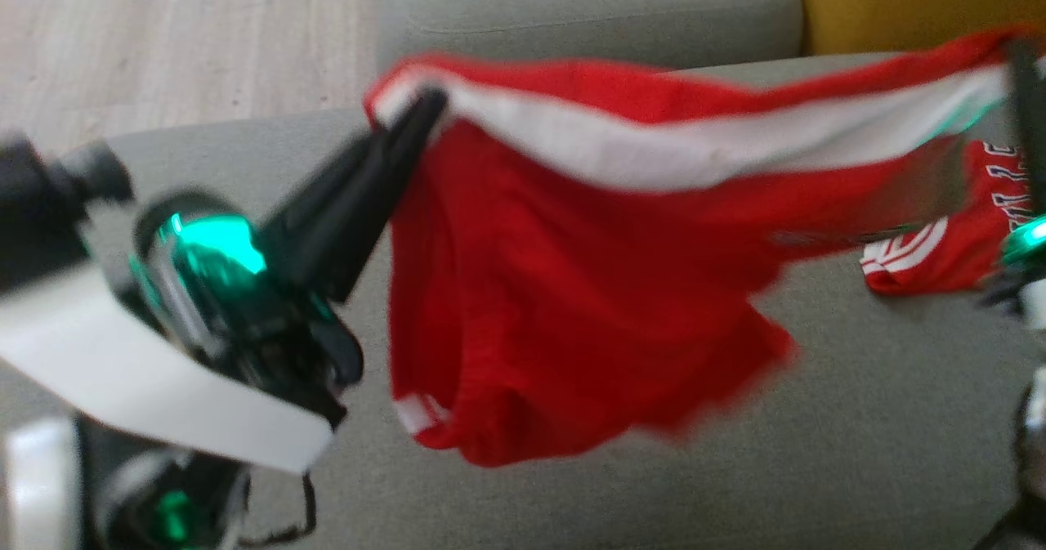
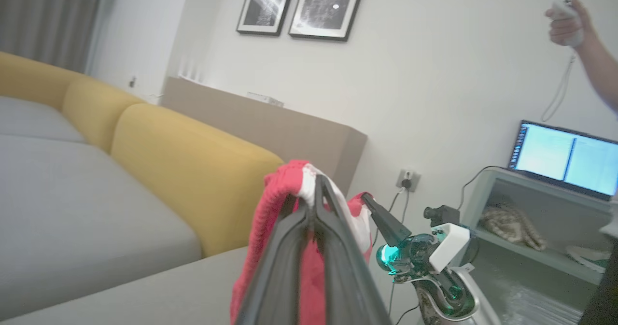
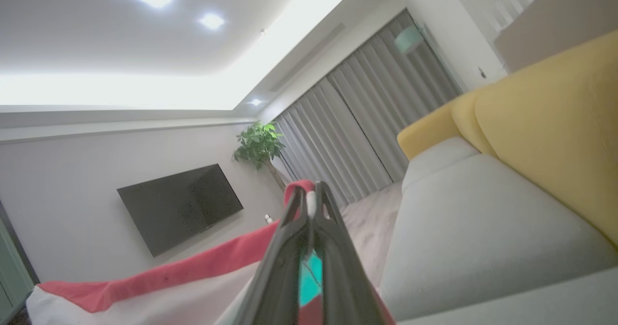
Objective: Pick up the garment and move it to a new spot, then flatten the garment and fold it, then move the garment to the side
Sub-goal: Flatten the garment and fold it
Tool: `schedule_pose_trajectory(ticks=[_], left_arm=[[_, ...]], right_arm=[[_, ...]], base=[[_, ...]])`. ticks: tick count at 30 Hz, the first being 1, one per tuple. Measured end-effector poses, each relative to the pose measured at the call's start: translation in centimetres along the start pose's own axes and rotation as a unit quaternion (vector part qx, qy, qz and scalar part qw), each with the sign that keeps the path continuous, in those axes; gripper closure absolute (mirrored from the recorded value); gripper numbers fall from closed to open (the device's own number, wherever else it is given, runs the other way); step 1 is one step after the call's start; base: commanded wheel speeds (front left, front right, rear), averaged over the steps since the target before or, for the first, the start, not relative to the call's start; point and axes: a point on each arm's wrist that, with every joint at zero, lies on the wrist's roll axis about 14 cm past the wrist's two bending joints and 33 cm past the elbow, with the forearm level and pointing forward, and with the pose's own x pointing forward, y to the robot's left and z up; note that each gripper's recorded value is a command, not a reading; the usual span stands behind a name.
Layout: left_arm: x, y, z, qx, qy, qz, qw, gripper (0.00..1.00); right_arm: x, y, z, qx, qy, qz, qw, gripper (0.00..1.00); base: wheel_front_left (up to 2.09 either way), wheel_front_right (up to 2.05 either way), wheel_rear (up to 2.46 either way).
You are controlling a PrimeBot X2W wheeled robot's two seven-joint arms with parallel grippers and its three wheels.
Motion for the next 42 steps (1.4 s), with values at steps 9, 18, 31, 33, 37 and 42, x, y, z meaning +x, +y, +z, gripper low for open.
schedule_pose_trajectory(ticks=[9, 18, 31, 33, 37, 42], left_arm=[[5.5, 0.1, 0.8, -0.035, 0.047, -0.048, 0.997, 1.00], [11.1, 17.2, -5.0, 0.032, 0.117, 0.141, 0.983, 1.00], [14.5, 27.3, -11.5, 0.050, 0.058, 0.208, 0.975, 1.00], [12.6, 27.4, -14.6, 0.034, 0.085, 0.215, 0.972, 1.00], [8.3, 25.8, -20.5, 0.003, 0.151, 0.219, 0.964, 1.00], [3.7, 21.9, -24.4, -0.038, 0.195, 0.196, 0.960, 1.00]], right_arm=[[4.2, 1.0, 5.2, -0.061, -0.019, 0.027, 0.998, 1.00], [14.3, -6.4, 0.7, -0.112, 0.040, -0.058, 0.991, 1.00], [20.9, -12.8, -8.7, -0.075, 0.064, -0.103, 0.990, 1.00], [18.3, -14.2, -11.4, -0.055, 0.090, -0.125, 0.987, 1.00], [10.9, -16.9, -16.9, -0.037, 0.156, -0.177, 0.971, 1.00], [3.1, -17.2, -20.0, -0.035, 0.209, -0.200, 0.957, 1.00]], base=[[0.00, 0.00, 0.00], [0.00, 0.00, 0.00], [0.00, 0.00, 0.00], [0.00, 0.00, 0.00], [0.00, 0.00, 0.00], [0.00, 0.00, 0.00]])
